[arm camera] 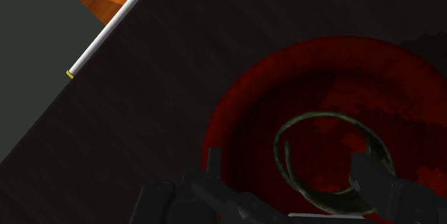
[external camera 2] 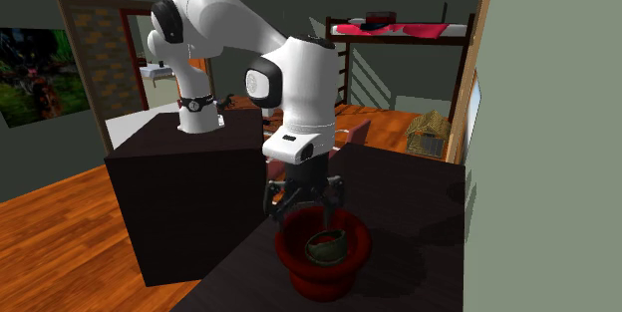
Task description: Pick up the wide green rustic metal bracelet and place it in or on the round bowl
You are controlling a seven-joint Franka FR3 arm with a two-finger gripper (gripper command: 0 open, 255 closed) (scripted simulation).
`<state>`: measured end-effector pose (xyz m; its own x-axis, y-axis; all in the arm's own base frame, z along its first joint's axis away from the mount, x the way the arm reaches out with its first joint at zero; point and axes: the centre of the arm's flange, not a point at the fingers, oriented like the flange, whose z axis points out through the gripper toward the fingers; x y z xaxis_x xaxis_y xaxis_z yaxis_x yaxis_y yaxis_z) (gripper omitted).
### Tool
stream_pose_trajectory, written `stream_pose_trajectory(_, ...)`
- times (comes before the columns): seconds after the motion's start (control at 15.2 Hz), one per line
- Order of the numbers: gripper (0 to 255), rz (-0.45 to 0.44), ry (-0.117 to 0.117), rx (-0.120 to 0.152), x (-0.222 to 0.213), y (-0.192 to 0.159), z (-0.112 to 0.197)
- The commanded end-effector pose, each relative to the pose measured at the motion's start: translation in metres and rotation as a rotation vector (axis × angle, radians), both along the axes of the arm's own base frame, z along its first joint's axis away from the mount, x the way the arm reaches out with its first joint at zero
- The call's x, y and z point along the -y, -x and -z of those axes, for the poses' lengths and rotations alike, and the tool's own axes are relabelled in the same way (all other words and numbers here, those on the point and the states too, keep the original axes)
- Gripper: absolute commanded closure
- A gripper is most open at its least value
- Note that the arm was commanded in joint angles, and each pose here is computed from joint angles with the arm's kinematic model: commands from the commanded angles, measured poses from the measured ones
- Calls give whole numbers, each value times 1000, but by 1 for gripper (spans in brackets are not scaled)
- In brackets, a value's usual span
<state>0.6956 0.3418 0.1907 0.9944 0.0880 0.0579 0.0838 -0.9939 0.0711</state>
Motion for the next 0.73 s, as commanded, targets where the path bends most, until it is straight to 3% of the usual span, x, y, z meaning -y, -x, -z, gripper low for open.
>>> stream_pose_trajectory(0.0, 0, 0, 0, 0, 0, 0, 0)
stream_pose_trajectory(0.26, 0, 0, 0, 0, -3, 3, -50)
stream_pose_trajectory(0.66, 0, 0, 0, 0, -3, 3, -50)
